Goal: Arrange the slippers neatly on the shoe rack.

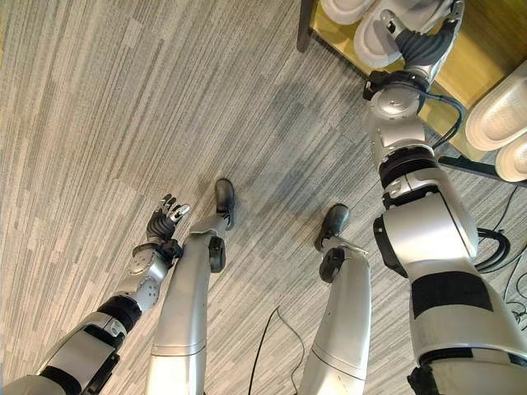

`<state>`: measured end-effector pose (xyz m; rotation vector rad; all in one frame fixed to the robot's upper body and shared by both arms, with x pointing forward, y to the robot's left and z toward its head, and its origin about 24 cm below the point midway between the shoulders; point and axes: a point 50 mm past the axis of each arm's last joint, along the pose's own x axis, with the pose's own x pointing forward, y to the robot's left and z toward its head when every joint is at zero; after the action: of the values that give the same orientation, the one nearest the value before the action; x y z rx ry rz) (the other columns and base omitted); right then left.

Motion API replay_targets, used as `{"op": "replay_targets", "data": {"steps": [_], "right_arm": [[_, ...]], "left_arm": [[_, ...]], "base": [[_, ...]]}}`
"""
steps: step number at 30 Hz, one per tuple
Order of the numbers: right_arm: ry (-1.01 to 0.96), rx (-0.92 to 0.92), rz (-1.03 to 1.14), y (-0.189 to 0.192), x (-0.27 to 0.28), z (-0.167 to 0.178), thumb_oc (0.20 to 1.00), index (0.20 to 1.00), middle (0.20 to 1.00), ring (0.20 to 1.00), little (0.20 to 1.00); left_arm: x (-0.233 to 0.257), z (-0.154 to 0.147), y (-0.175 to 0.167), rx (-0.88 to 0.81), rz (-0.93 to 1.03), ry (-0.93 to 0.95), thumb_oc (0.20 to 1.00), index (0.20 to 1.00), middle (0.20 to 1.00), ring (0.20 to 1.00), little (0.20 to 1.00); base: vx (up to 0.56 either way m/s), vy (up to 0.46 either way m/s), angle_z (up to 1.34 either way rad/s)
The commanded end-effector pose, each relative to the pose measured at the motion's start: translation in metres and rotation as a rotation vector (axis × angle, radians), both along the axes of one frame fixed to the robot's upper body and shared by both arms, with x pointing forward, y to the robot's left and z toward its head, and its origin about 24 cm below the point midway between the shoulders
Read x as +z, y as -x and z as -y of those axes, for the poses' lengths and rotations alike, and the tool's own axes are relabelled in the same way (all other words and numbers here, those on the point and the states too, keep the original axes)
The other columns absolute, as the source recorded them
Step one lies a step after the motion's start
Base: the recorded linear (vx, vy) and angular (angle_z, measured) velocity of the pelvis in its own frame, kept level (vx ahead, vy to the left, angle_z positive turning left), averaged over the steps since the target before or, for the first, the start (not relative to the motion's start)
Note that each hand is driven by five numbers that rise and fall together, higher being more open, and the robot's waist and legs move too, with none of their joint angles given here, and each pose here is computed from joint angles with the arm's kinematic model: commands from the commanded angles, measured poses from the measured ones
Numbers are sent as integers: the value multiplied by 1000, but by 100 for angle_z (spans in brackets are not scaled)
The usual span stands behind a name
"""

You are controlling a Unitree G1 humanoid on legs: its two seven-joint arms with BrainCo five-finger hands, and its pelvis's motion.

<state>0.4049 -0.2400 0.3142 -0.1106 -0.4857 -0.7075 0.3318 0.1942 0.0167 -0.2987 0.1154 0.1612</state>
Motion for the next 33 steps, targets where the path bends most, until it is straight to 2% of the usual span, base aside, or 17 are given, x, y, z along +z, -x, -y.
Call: {"op": "replay_targets", "data": {"steps": [1, 9, 17, 24, 27, 30, 33], "right_arm": [[111, 71, 51, 1, 33, -21, 1000, 1000, 1000, 1000, 1000], [133, 12, -24, 0, 27, -6, 1000, 1000, 1000, 1000, 1000], [137, 38, 43, 2, 0, -11, 1000, 1000, 1000, 1000, 1000], [164, 11, 16, 15, -63, 6, 1000, 1000, 1000, 1000, 1000], [162, -27, -82, 24, -107, 21, 1000, 1000, 1000, 1000, 1000], [120, -33, -79, 28, -115, 26, 1000, 1000, 1000, 1000, 1000], [98, 1, -230, 41, -169, 34, 1000, 1000, 1000, 1000, 1000]], "left_arm": [[-22, -16, 15, 38, -86, -26, 1000, 1000, 1000, 1000, 1000], [-24, -17, 16, 24, -97, -38, 1000, 1000, 1000, 1000, 1000], [-25, -24, 18, 91, -88, 20, 1000, 1000, 1000, 1000, 1000], [-4, -20, 4, 100, 0, -85, 1000, 1000, 1000, 1000, 1000], [-2, -24, 2, 102, 4, -116, 1000, 1000, 1000, 1000, 1000], [2, -30, 2, 114, 12, -134, 1000, 1000, 1000, 1000, 1000], [-17, -40, 14, 136, -70, -161, 1000, 1000, 1000, 1000, 1000]], "base": [[0, 0, 0], [0, 1, 0], [-11, 26, -1], [-69, 50, -8], [-61, 36, 1], [-36, 45, 1], [32, 26, 1]]}}
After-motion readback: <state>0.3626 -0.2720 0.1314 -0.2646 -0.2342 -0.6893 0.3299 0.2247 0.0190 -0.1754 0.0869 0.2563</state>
